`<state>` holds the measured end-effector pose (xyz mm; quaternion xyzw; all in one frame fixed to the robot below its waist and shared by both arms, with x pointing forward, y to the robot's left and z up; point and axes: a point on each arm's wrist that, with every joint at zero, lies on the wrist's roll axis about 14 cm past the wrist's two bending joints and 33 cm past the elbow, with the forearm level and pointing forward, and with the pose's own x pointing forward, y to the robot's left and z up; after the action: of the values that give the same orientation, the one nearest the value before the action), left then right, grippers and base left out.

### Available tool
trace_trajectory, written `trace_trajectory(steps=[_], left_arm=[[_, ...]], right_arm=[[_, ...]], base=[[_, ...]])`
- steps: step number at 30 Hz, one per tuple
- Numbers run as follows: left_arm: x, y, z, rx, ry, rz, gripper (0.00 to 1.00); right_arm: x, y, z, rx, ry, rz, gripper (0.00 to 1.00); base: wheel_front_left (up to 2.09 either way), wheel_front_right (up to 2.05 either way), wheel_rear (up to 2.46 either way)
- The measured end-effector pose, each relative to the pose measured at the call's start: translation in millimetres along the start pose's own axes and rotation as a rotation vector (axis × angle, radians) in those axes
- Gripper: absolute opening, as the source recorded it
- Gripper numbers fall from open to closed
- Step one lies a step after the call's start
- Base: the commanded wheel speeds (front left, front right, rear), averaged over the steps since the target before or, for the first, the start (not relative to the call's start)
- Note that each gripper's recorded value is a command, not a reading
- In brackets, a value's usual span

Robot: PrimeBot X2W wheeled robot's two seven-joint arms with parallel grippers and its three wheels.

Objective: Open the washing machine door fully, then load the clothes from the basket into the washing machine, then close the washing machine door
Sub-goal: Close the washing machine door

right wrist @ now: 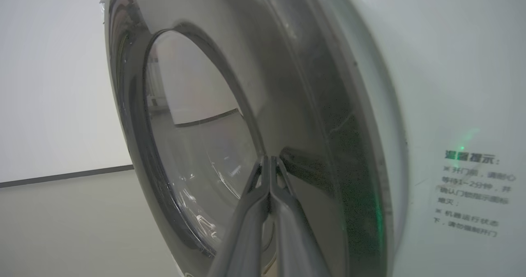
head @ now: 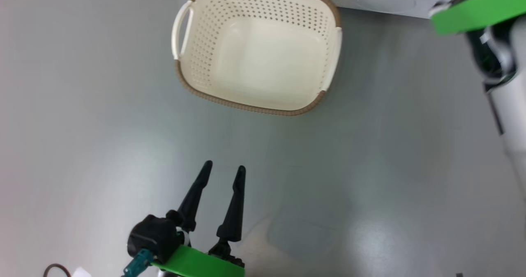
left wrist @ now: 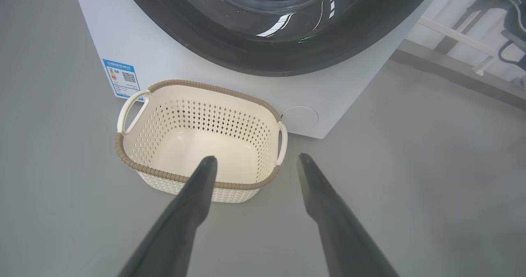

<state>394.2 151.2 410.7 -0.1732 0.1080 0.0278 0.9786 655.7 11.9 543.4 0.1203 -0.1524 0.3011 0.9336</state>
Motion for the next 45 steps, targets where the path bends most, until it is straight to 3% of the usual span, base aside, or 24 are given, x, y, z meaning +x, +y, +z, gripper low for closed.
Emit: trace_trajectory(steps=[4, 12, 22, 26, 28, 38, 45], left_arm=[[-3.8, 1.9, 1.6, -0.012, -0.001, 0.015, 1.0], [-8.8, 7.2, 11.8, -0.012, -0.029, 0.041, 1.0], [-13.7, 8.9, 22.5, -0.012, -0.061, 0.035, 1.0], [-16.6, 14.8, 38.6, -0.04, -0.11, 0.047, 1.0], [-18.5, 16.0, 48.2, -0.044, -0.14, 0.046, 1.0], [-46.2, 12.4, 58.8, -0.071, -0.184, 0.01, 1.0], [-72.8, 7.8, 55.2, -0.058, -0.193, -0.013, 1.0]], right_arm=[[14.8, -16.7, 7.9, -0.038, -0.023, -0.033, 0.0], [21.0, -14.6, 15.7, -0.065, -0.025, -0.028, 0.0], [-2.3, -2.1, 37.6, -0.073, -0.026, -0.029, 0.0], [-22.6, 13.7, 42.7, -0.059, -0.009, -0.02, 0.49], [-34.3, 19.5, 47.6, -0.064, -0.002, -0.017, 1.0], [-113.9, 54.9, 75.2, -0.086, 0.036, -0.034, 1.0], [-186.4, 66.4, 98.0, -0.113, 0.06, -0.106, 1.0]], base=[[0.0, 0.0, 0.0], [0.0, 0.0, 0.0], [0.0, 0.0, 0.0], [0.0, 0.0, 0.0], [0.0, 0.0, 0.0], [0.0, 0.0, 0.0], [0.0, 0.0, 0.0]])
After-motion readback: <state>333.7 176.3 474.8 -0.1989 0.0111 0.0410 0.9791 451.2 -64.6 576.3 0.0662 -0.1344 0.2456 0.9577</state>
